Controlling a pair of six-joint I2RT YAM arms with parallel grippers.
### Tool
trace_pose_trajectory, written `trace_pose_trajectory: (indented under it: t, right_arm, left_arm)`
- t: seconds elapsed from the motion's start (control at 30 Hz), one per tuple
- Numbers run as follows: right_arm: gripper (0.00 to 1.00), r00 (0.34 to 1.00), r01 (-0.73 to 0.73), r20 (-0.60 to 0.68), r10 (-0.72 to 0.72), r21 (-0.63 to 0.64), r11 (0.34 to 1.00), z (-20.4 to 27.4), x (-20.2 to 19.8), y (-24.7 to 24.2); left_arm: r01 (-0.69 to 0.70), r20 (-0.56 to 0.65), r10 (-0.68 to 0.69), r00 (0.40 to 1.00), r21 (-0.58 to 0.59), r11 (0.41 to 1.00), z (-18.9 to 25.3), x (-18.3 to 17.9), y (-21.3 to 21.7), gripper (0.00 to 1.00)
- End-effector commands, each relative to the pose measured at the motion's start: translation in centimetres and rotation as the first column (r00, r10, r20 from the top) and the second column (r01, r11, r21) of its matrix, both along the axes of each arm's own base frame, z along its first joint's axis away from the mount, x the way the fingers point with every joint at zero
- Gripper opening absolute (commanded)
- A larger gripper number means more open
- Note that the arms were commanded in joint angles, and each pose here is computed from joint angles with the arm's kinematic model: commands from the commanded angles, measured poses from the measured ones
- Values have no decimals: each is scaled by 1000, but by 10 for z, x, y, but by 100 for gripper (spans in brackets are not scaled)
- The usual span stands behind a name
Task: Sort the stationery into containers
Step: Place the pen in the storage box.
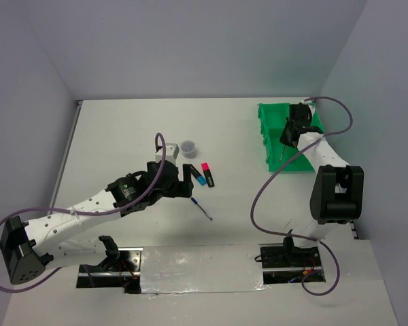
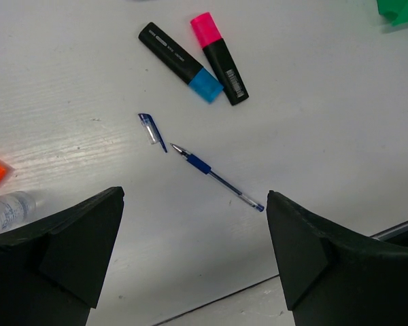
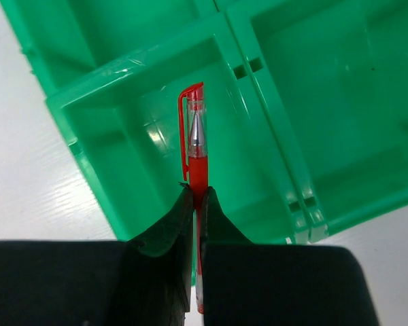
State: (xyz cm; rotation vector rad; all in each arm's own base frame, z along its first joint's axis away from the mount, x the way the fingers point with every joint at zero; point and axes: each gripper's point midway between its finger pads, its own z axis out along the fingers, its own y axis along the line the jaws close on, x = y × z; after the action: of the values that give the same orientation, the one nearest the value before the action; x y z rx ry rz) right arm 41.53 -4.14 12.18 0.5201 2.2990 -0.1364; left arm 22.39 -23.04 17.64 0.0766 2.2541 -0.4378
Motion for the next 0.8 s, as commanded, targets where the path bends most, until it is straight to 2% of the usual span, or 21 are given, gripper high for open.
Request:
trace_pose_trajectory:
  t: [0.0,0.17,0.37,0.5,0.57,0.6,0.7,0.77]
  right_arm:
    - [0,997,62,51,-61,-3,998,0,18,-9]
    - [0,994,90,59,-91,12,996,-11,25,-10]
    - [0,996,89,10,-89,16,996,-32,32,-9]
    - [4,996,86,-28,-85,22,996,-46,34,-8]
    - [14,996,82,-33,-81,22,996,-50,34,-8]
    - [25,997,73,-31,-72,28,997,-49,35,-6]
    - [45,998,62,-24,-61,42,997,-47,36,-4]
    - [53,998,59,-24,-58,44,997,-45,36,-3]
  left_arm:
    - [27,30,-26,999,-36,999,7,0,-4,98]
    - [37,20,-37,999,-24,999,-5,-3,-2,98]
    - [57,5,-57,998,-30,998,-17,-7,-3,98]
    - [55,-11,-56,998,-25,998,-25,-11,0,98]
    - [59,-19,-59,998,-27,998,-27,-13,1,97]
    - [54,-21,-54,998,-29,998,-29,-14,2,97]
    - [47,-29,-48,998,-24,999,-34,-17,6,98]
    - [46,-33,-46,998,-26,999,-35,-18,7,98]
